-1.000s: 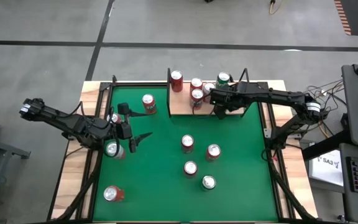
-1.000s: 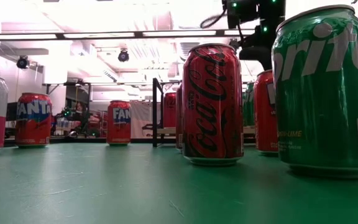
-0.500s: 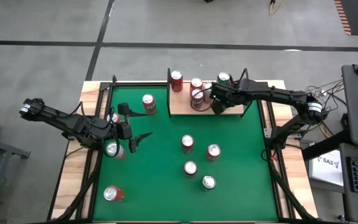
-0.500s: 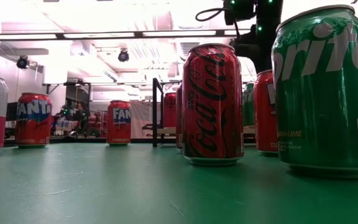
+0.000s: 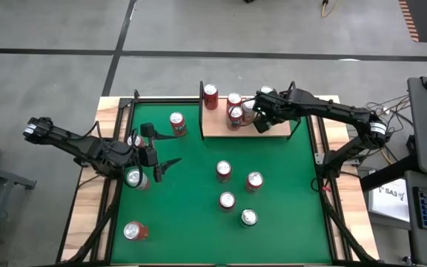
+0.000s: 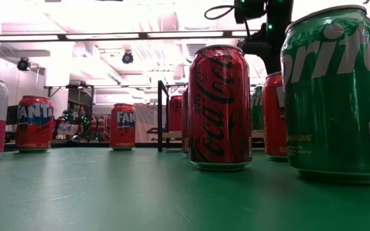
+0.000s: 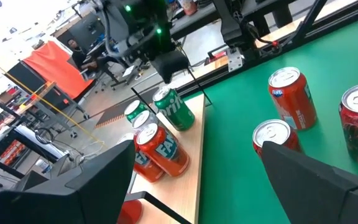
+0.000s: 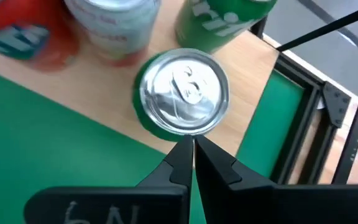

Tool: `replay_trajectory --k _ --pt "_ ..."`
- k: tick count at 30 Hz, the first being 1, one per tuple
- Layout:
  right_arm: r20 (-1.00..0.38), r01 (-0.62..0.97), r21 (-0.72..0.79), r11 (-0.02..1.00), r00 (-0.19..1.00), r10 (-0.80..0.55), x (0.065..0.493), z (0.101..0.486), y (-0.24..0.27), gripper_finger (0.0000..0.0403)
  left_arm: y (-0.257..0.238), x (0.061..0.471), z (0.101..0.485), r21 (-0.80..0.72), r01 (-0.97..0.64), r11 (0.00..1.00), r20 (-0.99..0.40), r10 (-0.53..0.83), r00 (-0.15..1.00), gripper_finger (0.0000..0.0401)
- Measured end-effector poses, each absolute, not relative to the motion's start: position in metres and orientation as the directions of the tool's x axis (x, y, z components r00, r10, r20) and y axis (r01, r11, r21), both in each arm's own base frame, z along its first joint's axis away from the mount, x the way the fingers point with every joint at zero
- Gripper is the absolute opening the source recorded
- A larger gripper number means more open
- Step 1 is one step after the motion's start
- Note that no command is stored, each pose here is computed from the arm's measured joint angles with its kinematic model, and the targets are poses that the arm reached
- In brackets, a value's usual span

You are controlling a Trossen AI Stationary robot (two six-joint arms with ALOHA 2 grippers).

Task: Place canned beverage on shelf
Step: Put the green soda can on the shelf aligned with the other green soda can

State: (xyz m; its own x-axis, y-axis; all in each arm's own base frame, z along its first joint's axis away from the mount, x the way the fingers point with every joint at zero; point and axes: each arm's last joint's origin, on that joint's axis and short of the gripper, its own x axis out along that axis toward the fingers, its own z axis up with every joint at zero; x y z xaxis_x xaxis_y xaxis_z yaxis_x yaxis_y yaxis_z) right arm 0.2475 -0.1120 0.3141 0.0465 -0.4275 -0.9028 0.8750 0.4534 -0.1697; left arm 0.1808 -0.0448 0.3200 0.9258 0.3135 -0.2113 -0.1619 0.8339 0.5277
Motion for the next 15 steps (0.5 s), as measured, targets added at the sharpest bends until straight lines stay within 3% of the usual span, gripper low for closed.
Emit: replay_trajectory --k 6,11,15 --pt "-0.942 0.868 -0.032 0.495 0.139 -0.305 0.249 0.321 -0.109 0.0009 -0.045 0.180 0.319 0.530 -0.156 0.833 -0.222 0.314 0.923 0.0333" --pt "-0.946 0.863 -0.041 0.503 0.129 -0.298 0.252 0.317 -0.111 0.0009 -0.041 0.179 0.320 0.519 -0.184 0.835 -0.200 0.328 0.923 0.0330" --pt "-0.944 0.862 -0.047 0.505 0.128 -0.305 0.255 0.314 -0.113 0.0009 -0.032 0.178 0.323 0.510 -0.288 0.811 -0.165 0.421 0.892 0.0315"
